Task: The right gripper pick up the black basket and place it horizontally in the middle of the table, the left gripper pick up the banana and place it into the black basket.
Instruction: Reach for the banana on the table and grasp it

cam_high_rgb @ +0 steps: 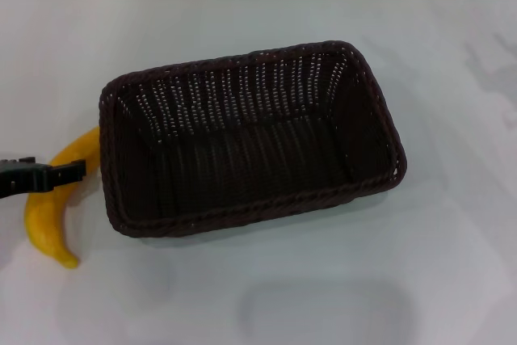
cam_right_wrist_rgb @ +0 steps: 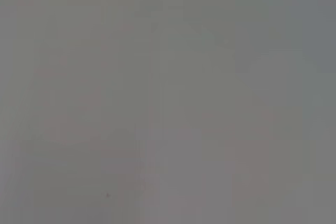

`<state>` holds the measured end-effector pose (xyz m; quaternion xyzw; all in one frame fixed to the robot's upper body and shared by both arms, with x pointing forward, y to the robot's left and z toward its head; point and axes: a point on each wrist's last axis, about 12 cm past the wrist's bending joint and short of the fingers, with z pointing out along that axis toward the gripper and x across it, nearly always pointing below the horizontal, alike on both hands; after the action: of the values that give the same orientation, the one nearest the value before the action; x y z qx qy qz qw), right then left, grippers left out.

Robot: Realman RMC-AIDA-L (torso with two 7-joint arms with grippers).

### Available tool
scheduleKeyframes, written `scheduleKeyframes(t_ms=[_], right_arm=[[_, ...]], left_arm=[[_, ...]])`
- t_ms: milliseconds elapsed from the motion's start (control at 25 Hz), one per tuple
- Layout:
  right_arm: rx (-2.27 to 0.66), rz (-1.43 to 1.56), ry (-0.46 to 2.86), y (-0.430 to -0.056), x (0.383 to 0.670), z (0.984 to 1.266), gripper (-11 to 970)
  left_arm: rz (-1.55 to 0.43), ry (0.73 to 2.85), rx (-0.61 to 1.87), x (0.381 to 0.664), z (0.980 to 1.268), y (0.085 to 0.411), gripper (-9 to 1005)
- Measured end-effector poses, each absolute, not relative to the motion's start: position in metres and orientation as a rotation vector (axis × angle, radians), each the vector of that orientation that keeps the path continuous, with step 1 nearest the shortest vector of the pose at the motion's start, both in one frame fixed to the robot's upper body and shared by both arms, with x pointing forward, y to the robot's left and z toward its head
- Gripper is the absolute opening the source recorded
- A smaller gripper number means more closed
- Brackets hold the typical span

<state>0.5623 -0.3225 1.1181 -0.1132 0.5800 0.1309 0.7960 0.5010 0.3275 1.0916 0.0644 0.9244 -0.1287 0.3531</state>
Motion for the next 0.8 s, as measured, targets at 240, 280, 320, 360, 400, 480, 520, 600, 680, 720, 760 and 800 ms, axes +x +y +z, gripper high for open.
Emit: scheduleKeyframes(t_ms=[240,280,320,360,400,480,520,600,680,720,760,800], right_arm=[[-0.245,0.282,1.241,-0.322,0.563,1.119,557],[-0.245,0.282,1.241,-0.322,0.563,1.119,557],[-0.246,0.282,1.24,-0.322,0.563,1.12,557],[-0.246,0.282,1.24,-0.322,0.563,1.12,557],[-0.246,0.282,1.238,-0.322,0.563,1.12,557],[-0.248,0.282,1.235,-0.321,0.563,1.121,557],[-0.249,0.282,1.233,-0.321,0.563,1.121,557],[-0.25,0.283,1.232,-0.321,0.563,1.122,556],[-0.251,0.283,1.232,-0.321,0.563,1.122,556],[-0.251,0.283,1.232,-0.321,0.564,1.122,556],[-0.251,0.284,1.232,-0.32,0.564,1.122,556],[-0.251,0.284,1.232,-0.32,0.564,1.122,556]], left_arm=[[-0.339,2.393,0.173,0.504,1.089,0.326,861],[-0.342,2.396,0.174,0.505,1.089,0.325,861],[-0.344,2.397,0.174,0.505,1.088,0.325,861],[-0.346,2.4,0.176,0.506,1.087,0.324,861],[-0.348,2.402,0.176,0.507,1.086,0.324,861],[-0.348,2.402,0.178,0.508,1.086,0.324,861],[-0.347,2.402,0.18,0.508,1.085,0.323,861],[-0.344,2.4,0.182,0.509,1.085,0.323,862],[-0.343,2.398,0.186,0.51,1.085,0.323,850],[-0.342,2.398,0.187,0.511,1.085,0.323,838],[-0.342,2.398,0.187,0.511,1.085,0.323,826],[-0.342,2.399,0.188,0.512,1.084,0.323,814]])
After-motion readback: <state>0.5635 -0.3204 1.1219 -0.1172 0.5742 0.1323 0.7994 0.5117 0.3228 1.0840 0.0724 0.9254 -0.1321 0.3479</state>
